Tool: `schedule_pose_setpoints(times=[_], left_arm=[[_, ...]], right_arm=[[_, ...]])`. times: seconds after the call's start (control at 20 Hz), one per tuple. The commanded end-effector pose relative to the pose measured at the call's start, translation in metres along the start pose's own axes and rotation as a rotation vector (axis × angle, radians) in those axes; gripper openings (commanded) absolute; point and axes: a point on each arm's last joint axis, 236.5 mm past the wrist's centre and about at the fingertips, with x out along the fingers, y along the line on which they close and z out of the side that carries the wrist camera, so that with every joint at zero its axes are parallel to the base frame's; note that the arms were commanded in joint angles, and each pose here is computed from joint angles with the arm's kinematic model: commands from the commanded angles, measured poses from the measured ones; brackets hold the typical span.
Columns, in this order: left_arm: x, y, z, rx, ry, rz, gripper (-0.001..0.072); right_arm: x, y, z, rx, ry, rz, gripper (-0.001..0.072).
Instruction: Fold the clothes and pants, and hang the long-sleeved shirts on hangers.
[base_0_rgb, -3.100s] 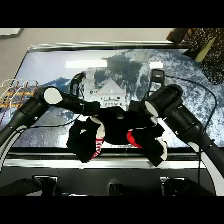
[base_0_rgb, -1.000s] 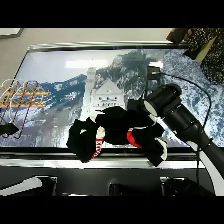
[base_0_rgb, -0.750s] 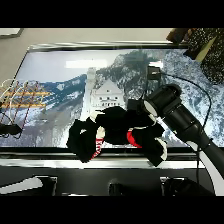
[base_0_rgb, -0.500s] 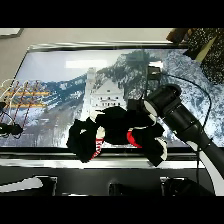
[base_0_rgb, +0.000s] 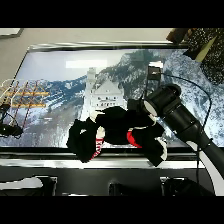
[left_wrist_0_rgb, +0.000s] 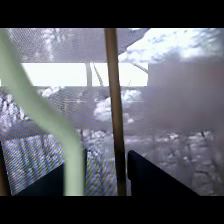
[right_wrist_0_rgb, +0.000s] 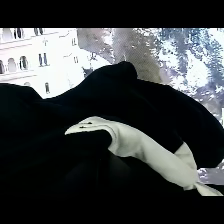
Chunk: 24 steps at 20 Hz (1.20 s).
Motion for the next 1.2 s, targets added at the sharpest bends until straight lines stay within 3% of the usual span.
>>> schedule_pose_setpoints(times=[0.0, 0.1, 0.15, 0.55, 0.85, 0.95, 1.05, 1.15], left_arm=[[0.003, 0.002, 0.0, -0.007, -0.001, 0.004, 0.0258], [0.003, 0.003, 0.002, -0.007, -0.006, 0.01, 0.008], [0.002, 0.003, 0.003, -0.008, -0.01, 0.009, 0.0042], [-0.06, 0.007, 0.074, -0.029, -0.242, 0.059, 0.004], [-0.164, -0.005, 0.154, -0.012, -0.569, 0.148, 0.004], [-0.207, -0.025, 0.176, -0.038, -0.717, 0.121, 0.004], [-0.234, -0.056, 0.18, 0.05, -0.76, 0.105, 0.004], [-0.241, -0.107, 0.164, 0.255, -0.713, 0.044, 0.0039]], right_arm=[[0.0, 0.0, 0.0, -0.002, 0.0, 0.0, 0.0045], [0.0, 0.0, 0.0, -0.002, 0.0, 0.0, 0.0045], [0.0, 0.0, 0.0, -0.003, 0.0, -0.001, 0.0045], [0.0, 0.0, 0.0, -0.003, -0.001, -0.003, 0.0045], [0.0, -0.003, -0.003, -0.004, 0.012, -0.015, 0.0045], [0.0, -0.004, -0.004, -0.008, 0.016, -0.019, 0.0045], [0.0, -0.004, -0.003, -0.008, 0.015, -0.018, 0.0045], [0.0, -0.004, -0.004, -0.007, 0.018, -0.02, 0.0045]])
